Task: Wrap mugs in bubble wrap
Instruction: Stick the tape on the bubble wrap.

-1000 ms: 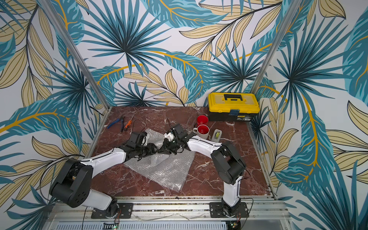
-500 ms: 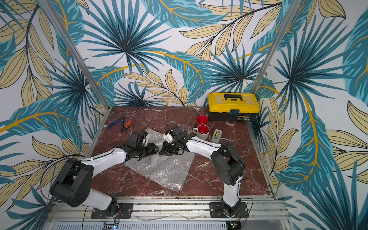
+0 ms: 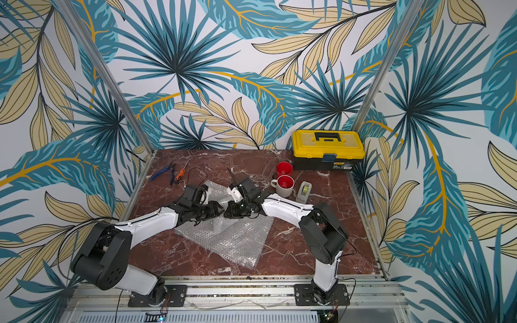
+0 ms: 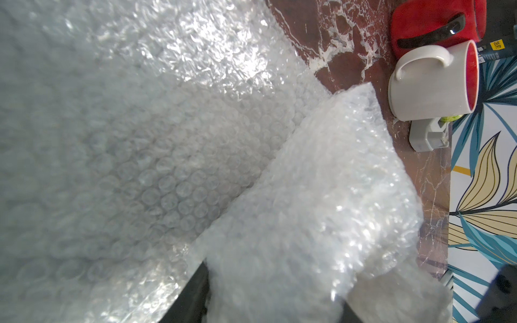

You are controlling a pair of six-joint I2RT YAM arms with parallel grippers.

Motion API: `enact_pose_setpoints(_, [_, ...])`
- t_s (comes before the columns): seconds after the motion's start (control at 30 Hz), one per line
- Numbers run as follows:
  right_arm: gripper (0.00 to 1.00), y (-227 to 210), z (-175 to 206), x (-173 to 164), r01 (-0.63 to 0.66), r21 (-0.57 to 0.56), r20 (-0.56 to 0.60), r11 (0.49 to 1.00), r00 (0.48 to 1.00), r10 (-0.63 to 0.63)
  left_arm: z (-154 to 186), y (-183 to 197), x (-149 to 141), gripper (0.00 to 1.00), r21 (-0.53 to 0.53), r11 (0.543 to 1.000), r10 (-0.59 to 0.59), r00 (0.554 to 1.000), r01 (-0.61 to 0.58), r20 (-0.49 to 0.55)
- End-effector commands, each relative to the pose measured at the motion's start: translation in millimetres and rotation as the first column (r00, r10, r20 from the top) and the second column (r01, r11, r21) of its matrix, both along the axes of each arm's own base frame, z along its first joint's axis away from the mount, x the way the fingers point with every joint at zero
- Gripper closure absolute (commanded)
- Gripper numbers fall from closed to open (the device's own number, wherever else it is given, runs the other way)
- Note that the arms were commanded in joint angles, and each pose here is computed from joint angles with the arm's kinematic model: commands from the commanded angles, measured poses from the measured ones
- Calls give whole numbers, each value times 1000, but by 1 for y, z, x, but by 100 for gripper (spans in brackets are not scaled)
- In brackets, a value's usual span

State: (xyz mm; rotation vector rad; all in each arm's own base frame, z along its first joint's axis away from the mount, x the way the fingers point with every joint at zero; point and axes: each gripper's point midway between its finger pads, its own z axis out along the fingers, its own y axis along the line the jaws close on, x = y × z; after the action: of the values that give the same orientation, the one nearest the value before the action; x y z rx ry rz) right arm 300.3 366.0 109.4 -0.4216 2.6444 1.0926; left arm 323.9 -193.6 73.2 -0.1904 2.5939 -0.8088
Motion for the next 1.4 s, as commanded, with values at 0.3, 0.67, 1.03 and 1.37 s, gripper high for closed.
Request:
enact_pose_setpoints(0.3, [73,-14,21,10,71,-57,52,996,996,-68,-6,-3,-4,49,13,1000,-18,999,18,-29])
enact_pose_setpoints(0.67, [62,-22,22,0,69,-72,25,995,997,-68,-5,-4,-3,49,12,1000,-20,999,20,-30])
enact_pose_setpoints(1.03, [66,0,35,4,71,57,-8,996,997,-71,-5,-6,-3,49,10,1000,-25,999,25,-31])
enact_pose_setpoints(1.37, [78,10,18,12,77,84,-25,994,997,-75,-6,-6,-3,49,11,1000,-27,999,27,-32])
